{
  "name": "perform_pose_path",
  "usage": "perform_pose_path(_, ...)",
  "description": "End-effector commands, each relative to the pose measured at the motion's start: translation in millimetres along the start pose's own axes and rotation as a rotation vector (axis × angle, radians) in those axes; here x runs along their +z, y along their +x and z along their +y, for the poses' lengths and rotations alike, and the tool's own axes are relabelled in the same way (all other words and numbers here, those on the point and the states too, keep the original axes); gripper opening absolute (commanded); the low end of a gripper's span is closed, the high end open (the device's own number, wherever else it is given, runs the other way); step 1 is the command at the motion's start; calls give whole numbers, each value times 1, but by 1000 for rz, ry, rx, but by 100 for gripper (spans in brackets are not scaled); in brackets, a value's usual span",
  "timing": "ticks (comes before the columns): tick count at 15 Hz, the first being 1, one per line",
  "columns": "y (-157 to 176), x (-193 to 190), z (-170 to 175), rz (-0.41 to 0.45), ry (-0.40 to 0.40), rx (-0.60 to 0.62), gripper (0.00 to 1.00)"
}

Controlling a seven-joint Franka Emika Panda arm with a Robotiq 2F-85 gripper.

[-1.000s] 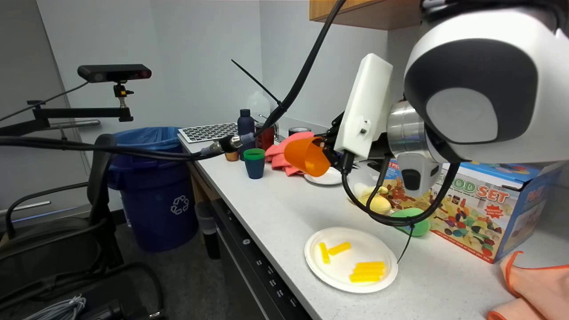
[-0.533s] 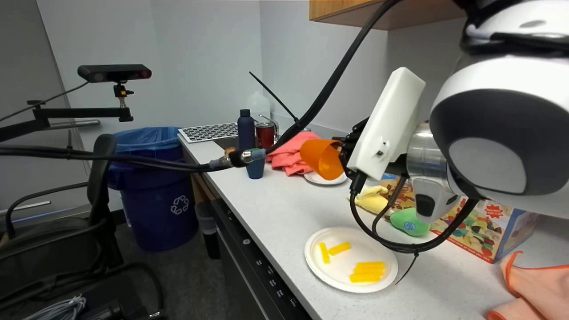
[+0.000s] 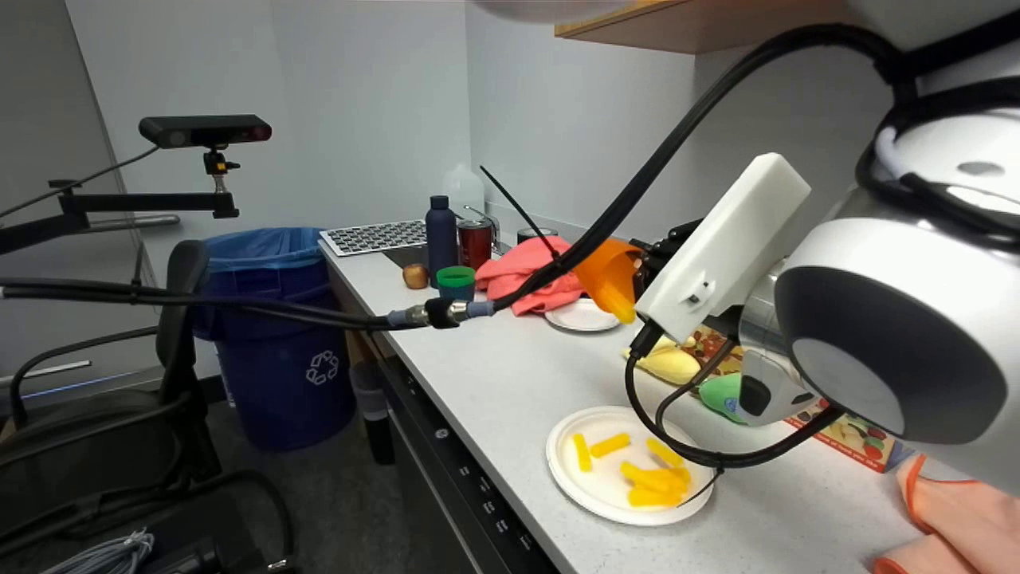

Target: Transfer the chips onto the plate from the orange cup.

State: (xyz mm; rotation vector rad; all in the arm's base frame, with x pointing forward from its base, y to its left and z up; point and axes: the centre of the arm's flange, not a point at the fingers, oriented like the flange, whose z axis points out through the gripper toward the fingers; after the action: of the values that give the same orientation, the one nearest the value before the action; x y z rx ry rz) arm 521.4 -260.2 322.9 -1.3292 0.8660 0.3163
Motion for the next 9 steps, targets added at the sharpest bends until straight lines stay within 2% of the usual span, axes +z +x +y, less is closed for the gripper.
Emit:
perform_pose_path(1,5,-2,-5,-23,82,54,1)
perform_pose_path(6,6,-2,-6,-27,82,140,1)
perform_pose_path(9,-3,5,-15,57,-93,158,1)
